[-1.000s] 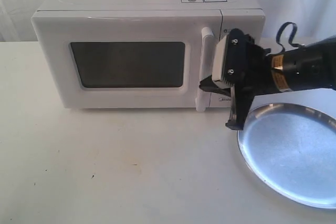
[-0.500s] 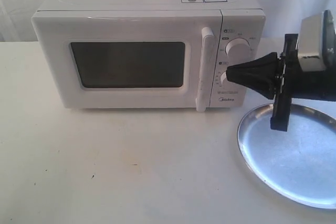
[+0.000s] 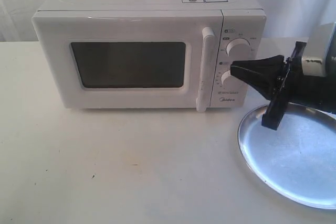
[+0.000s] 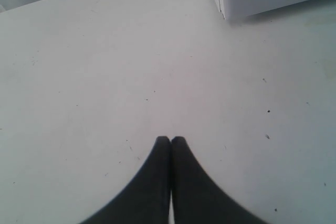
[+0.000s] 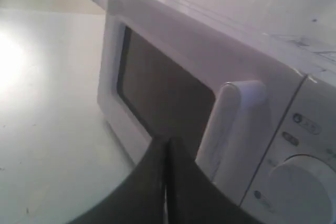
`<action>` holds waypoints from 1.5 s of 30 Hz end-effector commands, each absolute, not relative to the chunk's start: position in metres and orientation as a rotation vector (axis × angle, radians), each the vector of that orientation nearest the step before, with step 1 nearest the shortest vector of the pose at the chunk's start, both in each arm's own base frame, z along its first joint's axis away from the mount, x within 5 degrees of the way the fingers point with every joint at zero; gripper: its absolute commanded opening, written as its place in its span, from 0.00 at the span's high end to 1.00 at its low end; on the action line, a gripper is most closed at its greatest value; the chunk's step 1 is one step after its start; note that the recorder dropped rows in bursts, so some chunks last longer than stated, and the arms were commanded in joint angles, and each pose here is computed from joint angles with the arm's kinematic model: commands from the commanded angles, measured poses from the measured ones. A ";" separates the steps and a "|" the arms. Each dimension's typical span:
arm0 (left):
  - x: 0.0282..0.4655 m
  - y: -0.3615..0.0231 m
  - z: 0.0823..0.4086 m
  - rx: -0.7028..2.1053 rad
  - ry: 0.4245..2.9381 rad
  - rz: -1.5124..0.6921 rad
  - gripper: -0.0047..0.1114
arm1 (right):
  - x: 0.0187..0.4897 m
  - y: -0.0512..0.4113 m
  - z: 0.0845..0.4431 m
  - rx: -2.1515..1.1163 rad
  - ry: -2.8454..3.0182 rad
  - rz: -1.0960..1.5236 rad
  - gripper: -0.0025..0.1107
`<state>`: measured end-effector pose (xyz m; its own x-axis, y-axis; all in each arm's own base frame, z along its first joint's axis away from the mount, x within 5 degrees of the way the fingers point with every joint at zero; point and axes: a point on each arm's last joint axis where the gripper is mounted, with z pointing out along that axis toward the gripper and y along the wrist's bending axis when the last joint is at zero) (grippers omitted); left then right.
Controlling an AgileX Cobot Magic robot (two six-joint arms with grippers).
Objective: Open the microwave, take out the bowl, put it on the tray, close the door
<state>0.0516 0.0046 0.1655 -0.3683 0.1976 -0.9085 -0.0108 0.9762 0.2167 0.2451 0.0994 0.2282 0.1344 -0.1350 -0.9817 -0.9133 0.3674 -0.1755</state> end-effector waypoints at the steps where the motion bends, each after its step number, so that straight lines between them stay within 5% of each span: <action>1: 0.051 0.004 0.166 0.125 1.934 0.209 0.96 | 0.262 0.097 0.221 -0.931 1.369 0.784 0.98; 10: 0.051 0.004 0.166 0.125 1.934 0.209 0.96 | 0.306 0.100 0.173 -0.891 1.491 0.858 0.96; 13: 0.051 0.004 0.166 0.125 1.934 0.209 0.96 | 0.311 0.101 0.172 -0.908 1.478 0.848 0.84; 18: 0.051 0.004 0.166 0.125 1.934 0.209 0.96 | 0.309 0.114 0.175 -0.947 1.451 0.872 0.46; 20: 0.051 0.004 0.166 0.125 1.934 0.209 0.96 | 0.305 0.123 0.175 -0.987 1.425 0.874 0.41; 30: 0.051 0.004 0.166 0.125 1.934 0.209 0.96 | 0.297 0.160 0.182 -1.046 1.334 0.896 0.59; 40: 0.051 0.004 0.166 0.125 1.934 0.209 0.96 | 0.300 0.169 0.172 -1.097 1.311 0.879 0.98; 45: 0.051 0.004 0.166 0.125 1.934 0.209 0.96 | 0.291 0.174 0.167 -1.229 1.245 0.884 0.98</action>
<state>0.0516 0.0046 0.1655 -0.3683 0.1976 -0.9085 -0.0108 0.9762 0.2167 0.3087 0.1587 0.1727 0.0488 -0.0771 -0.9958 -0.9188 0.3875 -0.0750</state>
